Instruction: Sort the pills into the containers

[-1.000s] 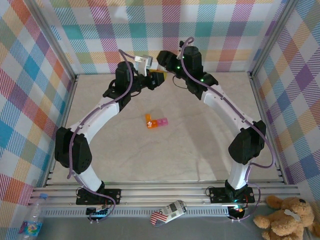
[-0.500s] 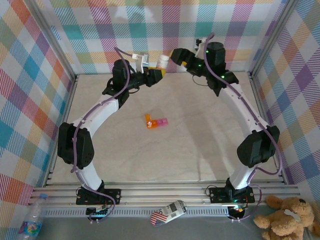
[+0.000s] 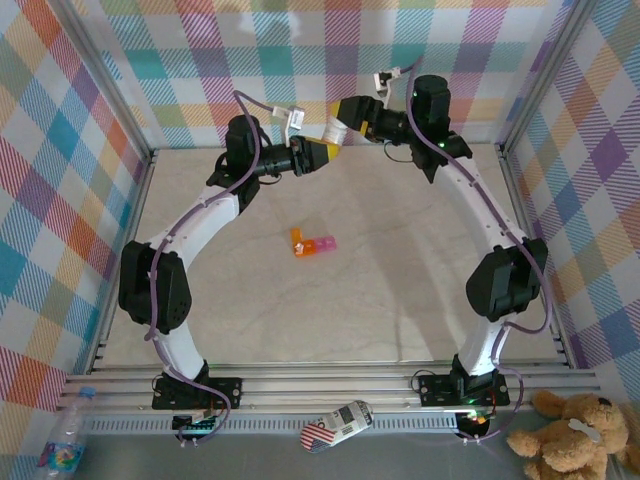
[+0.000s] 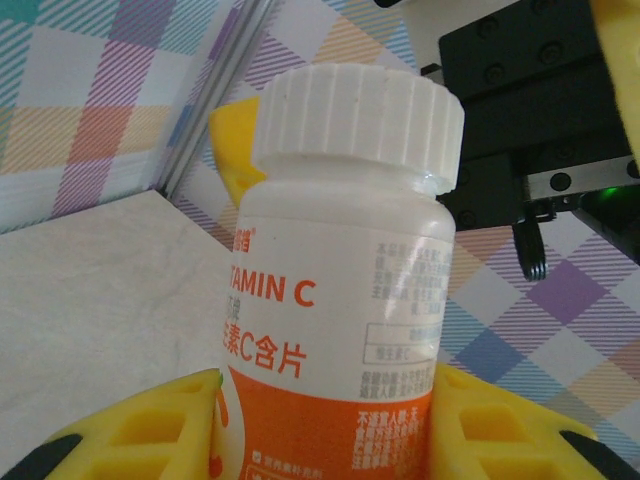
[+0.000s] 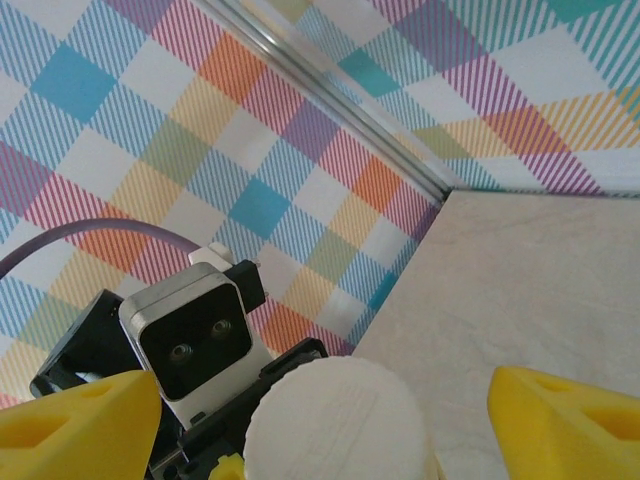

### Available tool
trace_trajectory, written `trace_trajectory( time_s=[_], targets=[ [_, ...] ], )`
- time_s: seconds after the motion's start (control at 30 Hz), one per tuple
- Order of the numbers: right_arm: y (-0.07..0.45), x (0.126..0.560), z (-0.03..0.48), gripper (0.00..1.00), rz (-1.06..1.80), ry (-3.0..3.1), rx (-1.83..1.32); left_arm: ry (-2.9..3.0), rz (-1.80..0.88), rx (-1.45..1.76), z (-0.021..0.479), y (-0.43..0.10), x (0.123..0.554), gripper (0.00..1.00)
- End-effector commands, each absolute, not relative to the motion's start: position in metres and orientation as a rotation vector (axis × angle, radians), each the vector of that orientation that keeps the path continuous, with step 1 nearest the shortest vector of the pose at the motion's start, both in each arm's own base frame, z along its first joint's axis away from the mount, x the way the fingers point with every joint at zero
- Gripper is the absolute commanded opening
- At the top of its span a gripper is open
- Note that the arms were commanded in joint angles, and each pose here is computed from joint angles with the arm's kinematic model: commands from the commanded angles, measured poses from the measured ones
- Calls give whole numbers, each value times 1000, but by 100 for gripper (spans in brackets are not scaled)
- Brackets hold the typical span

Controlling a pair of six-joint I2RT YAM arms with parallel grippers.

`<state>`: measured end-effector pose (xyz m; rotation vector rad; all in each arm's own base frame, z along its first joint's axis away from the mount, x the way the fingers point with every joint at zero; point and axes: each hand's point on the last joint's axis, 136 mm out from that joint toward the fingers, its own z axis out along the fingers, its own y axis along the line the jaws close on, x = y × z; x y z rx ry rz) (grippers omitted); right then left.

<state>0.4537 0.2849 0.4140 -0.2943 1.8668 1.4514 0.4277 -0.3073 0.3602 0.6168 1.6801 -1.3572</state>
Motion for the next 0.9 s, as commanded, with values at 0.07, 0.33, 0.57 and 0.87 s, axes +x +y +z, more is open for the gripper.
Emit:
trace_trajectory(
  time_s=[0.07,0.33,0.57,0.87],
  targets=[
    [297,444,432,78,1494,1809,-395,1606,-1386,668,383,-308,425,0],
    [300,443,428,49,1512,1822,-404,1606,-1391,671,383,-309,425,0],
    [307,441,415,39,1476,1864,-355,1604,-1366,647,386,-308,430,0],
    [319,453,373,37,1244,1965,25,1608,-1153,547,389,-300,437,0]
  ],
)
